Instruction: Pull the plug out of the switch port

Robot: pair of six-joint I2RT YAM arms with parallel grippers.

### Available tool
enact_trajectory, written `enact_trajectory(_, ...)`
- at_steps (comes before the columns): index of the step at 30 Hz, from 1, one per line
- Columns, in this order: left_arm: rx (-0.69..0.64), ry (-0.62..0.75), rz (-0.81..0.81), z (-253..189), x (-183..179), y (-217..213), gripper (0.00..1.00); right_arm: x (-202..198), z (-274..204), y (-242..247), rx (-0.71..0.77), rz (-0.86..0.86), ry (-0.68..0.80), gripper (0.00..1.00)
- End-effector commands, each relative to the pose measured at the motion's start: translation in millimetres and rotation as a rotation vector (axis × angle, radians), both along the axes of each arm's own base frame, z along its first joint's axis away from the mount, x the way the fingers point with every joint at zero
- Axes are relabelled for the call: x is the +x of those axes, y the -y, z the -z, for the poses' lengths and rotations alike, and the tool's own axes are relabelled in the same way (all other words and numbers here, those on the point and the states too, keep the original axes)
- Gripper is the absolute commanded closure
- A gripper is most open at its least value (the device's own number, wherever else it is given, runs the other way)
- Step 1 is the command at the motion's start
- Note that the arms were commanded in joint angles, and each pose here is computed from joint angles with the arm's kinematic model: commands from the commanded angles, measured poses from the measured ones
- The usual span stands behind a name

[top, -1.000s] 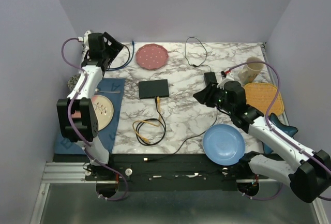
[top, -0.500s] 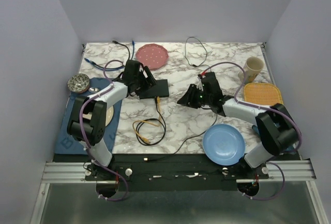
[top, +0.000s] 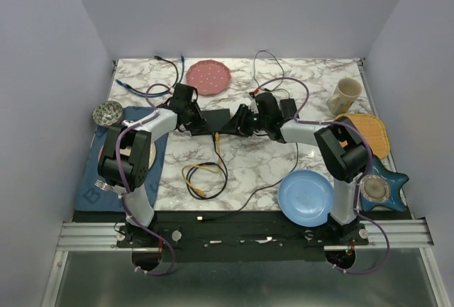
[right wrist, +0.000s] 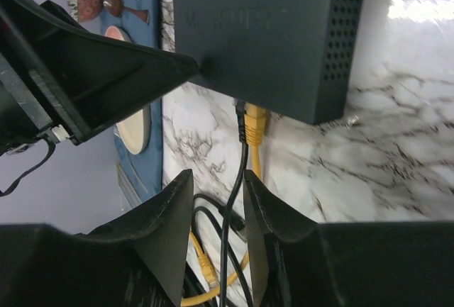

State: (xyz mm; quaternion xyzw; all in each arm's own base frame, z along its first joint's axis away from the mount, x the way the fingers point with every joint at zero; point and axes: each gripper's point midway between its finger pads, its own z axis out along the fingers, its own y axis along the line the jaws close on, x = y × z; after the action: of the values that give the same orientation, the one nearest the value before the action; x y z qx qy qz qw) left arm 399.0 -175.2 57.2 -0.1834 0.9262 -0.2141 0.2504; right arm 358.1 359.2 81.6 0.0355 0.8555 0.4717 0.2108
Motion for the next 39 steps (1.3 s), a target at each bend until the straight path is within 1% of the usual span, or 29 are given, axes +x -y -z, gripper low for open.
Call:
enact_trajectory(1, 0.058, -0.106, -0.004, 25.1, -11.4, -7.5, 0.69, 0.4, 0.4, -17.9, 0.025, -0.043, -0.012, 0.57)
enact_trajectory(3, 0.059, -0.124, -0.004, 30.1, -14.3, -7.7, 0.73, -1.9, 7.8, -20.4, -0.006, -0.046, -0.023, 0.56)
enact_trajectory(6, 0.044, -0.144, -0.001, 37.1, -18.8, -5.5, 0.76, -8.4, 19.6, -20.5, -0.057, -0.053, -0.032, 0.55)
enact_trajectory(7, 0.043, -0.143, -0.003, 36.3, -19.4, -5.6, 0.80, -9.9, 22.3, -19.1, -0.068, -0.052, -0.034, 0.54)
enact_trajectory(9, 0.054, -0.118, -0.024, 32.1, -17.7, -10.2, 0.85, -13.1, 28.4, -17.1, -0.090, -0.049, -0.043, 0.52)
enact_trajectory(10, 0.058, -0.082, -0.036, 20.6, -14.2, -12.4, 0.88, -14.4, 31.0, -16.4, -0.098, -0.051, -0.046, 0.52)
enact_trajectory(13, 0.073, -0.023, -0.078, 1.9, -6.4, -22.2, 0.89, -14.5, 34.8, -14.7, -0.109, -0.043, -0.054, 0.51)
enact_trajectory(17, 0.106, -0.023, -0.115, -8.1, -1.2, -37.2, 0.89, -8.8, 37.9, -15.6, -0.127, -0.026, -0.057, 0.51)
enact_trajectory(20, 0.166, -0.045, -0.168, -6.7, -1.4, -58.8, 0.89, -7.9, 41.2, -12.7, -0.147, -0.013, -0.061, 0.51)
enact_trajectory(25, 0.172, -0.089, -0.210, 10.0, -10.5, -77.3, 0.90, -12.5, 48.5, -4.6, -0.173, 0.008, -0.075, 0.50)
enact_trajectory(27, 0.139, -0.094, -0.210, 14.8, -11.1, -75.1, 0.91, -13.2, 50.7, -3.4, -0.179, 0.009, -0.078, 0.50)
enact_trajectory(30, 0.130, -0.123, -0.207, 27.1, -13.9, -73.3, 0.92, -12.7, 54.9, -6.1, -0.179, -0.002, -0.088, 0.50)
enact_trajectory(34, 0.046, -0.165, -0.156, 38.2, -19.8, -54.1, 0.95, -9.0, 56.7, -9.6, -0.176, 0.000, -0.097, 0.51)
enact_trajectory(36, 0.014, -0.157, -0.129, 37.8, -21.4, -43.1, 0.96, -8.6, 56.8, -9.3, -0.178, 0.002, -0.097, 0.51)
enact_trajectory(39, 0.006, -0.164, -0.105, 42.0, -29.7, -33.2, 0.96, -7.8, 56.2, -6.1, -0.189, 0.018, -0.091, 0.51)
